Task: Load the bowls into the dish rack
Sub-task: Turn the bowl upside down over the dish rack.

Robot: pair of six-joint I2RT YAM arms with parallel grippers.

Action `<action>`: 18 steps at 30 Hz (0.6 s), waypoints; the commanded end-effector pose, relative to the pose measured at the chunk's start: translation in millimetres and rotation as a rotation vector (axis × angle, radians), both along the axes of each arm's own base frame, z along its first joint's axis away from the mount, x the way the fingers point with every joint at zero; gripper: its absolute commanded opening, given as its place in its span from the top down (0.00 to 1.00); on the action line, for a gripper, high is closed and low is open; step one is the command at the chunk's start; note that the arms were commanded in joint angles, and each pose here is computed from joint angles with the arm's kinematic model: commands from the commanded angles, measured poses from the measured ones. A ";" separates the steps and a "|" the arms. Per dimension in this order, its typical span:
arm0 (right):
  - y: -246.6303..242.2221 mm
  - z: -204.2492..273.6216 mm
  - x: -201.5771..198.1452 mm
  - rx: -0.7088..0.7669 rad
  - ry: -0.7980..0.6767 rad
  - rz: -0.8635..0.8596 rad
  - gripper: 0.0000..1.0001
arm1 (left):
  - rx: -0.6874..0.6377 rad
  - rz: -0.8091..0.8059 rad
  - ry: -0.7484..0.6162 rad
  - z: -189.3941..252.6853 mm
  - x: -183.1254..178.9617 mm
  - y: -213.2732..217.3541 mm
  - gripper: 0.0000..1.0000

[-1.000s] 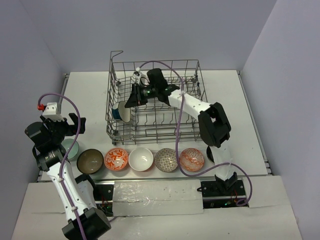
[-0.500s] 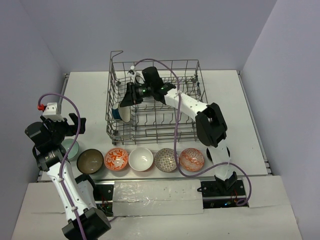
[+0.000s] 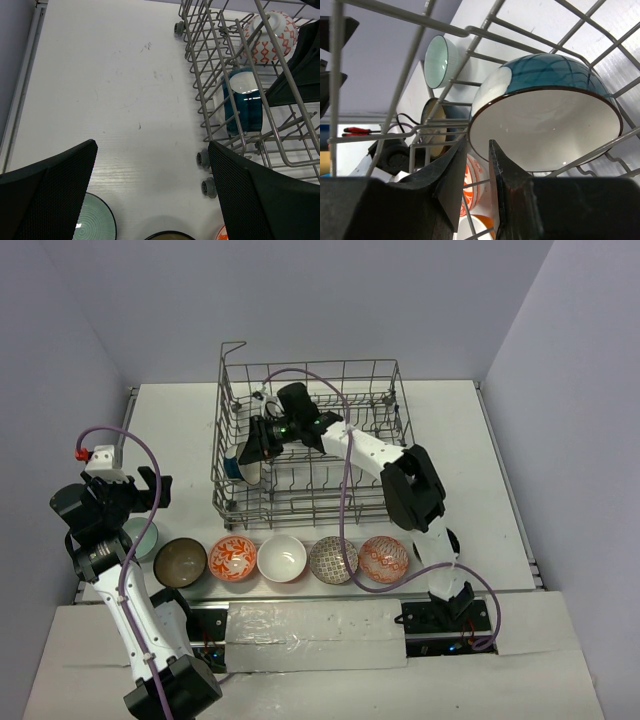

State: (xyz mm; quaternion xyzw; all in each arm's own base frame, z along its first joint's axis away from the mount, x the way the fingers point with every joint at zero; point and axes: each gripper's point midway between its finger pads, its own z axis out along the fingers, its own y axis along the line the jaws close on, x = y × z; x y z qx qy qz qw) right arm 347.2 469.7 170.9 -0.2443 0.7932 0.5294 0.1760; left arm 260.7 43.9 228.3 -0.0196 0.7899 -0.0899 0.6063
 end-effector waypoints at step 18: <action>16.6 12.8 -2.0 0.031 -0.047 0.037 0.67 | 0.019 -0.029 -0.019 4.5 0.4 -2.7 0.01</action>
